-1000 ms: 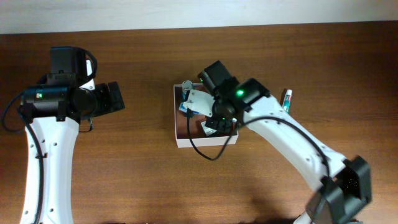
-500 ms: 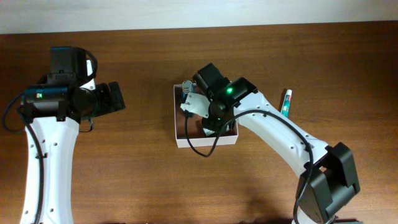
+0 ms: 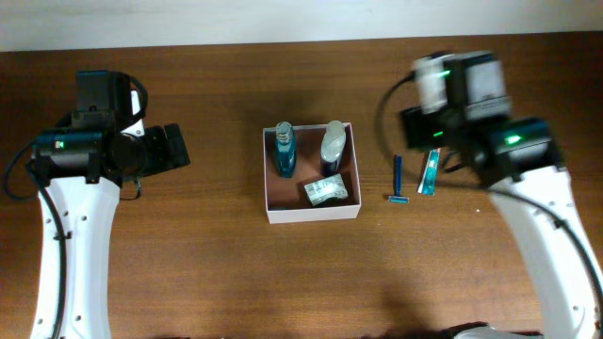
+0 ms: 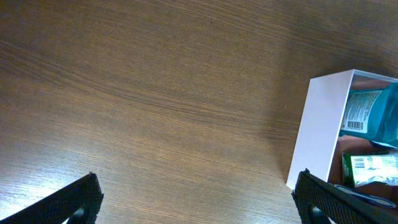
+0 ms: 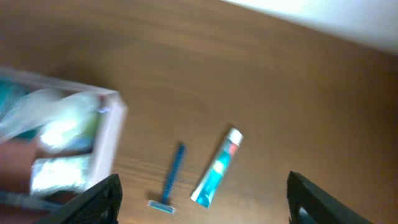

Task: Pack container
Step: 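Grasp the toothpaste tube with the right gripper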

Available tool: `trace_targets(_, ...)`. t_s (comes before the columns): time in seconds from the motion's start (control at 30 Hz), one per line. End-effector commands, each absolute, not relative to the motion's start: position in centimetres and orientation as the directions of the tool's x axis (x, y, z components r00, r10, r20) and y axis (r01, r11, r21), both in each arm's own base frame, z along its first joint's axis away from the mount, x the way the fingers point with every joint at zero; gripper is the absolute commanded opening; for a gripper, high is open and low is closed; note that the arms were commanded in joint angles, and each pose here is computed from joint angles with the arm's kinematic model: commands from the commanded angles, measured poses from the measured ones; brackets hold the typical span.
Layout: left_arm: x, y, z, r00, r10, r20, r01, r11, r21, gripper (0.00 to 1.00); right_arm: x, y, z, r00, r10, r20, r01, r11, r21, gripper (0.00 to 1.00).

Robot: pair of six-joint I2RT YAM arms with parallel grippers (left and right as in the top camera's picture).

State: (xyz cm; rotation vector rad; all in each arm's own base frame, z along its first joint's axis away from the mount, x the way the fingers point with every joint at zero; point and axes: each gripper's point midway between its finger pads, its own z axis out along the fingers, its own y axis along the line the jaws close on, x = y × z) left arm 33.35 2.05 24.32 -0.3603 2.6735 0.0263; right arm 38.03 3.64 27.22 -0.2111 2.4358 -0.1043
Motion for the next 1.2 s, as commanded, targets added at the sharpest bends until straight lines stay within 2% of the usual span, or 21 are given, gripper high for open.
trace_targets(0.0, 33.1, 2.3, 24.7, -0.861, -0.256, -0.440, -0.266, 0.963, -0.038, 0.99, 38.7, -0.2, 23.8, -0.831, 0.079, -0.551, 0.064, 0.997, 0.047, 0.77)
trace_targets(0.17, 33.1, 2.3, 24.7, -0.861, -0.256, -0.440, -0.267, 0.963, -0.039, 1.00, 38.8, -4.5, 16.9, -0.919, 0.188, -0.348, 0.177, 0.982, 0.062, 0.77)
trace_targets(0.27, 33.1, 2.3, 24.7, -0.861, -0.256, -0.440, -0.267, 0.963, -0.038, 1.00, 38.8, -4.9, 12.9, -0.951, 0.203, -0.234, 0.195, 0.979, 0.056, 0.78)
trace_targets(0.43, 33.1, 2.3, 24.7, -0.861, -0.256, -0.440, -0.267, 0.963, -0.039, 1.00, 39.1, -4.3, 7.9, -0.975, 0.189, -0.117, 0.183, 0.981, 0.057, 0.79)
trace_targets(0.77, 33.0, 2.3, 24.7, -0.863, -0.256, -0.436, -0.267, 0.963, -0.037, 1.00, 40.4, -3.9, 2.7, -0.982, 0.177, -0.060, 0.174, 0.983, 0.053, 0.81)
trace_targets(1.17, 32.9, 2.3, 24.6, -0.865, -0.256, -0.432, -0.267, 0.963, -0.036, 1.00, 40.1, -3.9, -0.4, -0.984, 0.178, 0.000, 0.178, 0.983, 0.049, 0.81)
